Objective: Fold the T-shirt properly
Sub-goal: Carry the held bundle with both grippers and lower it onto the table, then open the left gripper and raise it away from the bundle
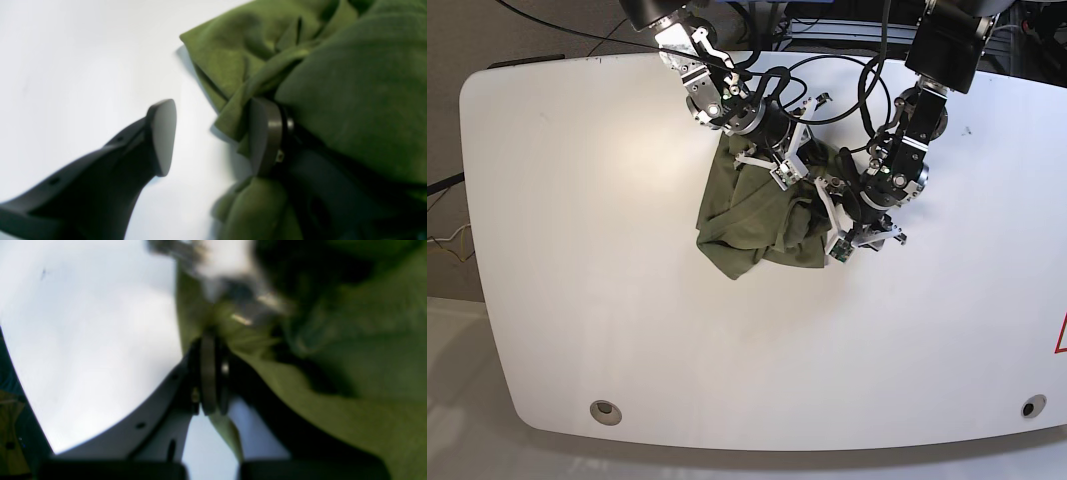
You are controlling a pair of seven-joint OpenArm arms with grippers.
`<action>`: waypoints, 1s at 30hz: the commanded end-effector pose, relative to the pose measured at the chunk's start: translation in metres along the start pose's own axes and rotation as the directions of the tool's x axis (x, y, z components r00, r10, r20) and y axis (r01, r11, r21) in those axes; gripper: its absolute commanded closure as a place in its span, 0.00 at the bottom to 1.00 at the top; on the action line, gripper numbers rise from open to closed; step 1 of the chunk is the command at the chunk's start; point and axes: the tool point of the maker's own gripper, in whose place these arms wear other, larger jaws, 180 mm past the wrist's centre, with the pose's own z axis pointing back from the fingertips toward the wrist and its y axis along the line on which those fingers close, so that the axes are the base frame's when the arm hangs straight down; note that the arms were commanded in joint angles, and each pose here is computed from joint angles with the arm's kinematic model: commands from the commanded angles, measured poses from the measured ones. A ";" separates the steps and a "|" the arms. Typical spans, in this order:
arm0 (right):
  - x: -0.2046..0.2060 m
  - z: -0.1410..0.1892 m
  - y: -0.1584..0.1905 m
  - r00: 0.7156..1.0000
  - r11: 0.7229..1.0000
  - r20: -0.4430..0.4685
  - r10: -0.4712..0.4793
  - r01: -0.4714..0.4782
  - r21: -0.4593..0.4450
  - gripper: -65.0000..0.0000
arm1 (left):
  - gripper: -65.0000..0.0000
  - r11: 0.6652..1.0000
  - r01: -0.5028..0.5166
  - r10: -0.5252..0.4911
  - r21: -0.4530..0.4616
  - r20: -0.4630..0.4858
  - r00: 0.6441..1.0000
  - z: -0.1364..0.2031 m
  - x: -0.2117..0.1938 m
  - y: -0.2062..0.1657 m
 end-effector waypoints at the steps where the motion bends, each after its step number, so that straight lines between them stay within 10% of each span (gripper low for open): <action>1: 0.011 0.002 0.001 0.999 1.000 0.034 0.010 -0.010 0.009 0.99 | 0.50 0.996 0.074 -0.063 0.052 -0.183 0.981 0.013 -0.041 0.018; 30: 0.057 0.031 0.004 0.990 0.994 0.092 0.110 -0.110 -0.005 0.99 | 0.50 0.990 0.067 -0.054 0.122 -0.111 0.992 0.042 -0.023 0.042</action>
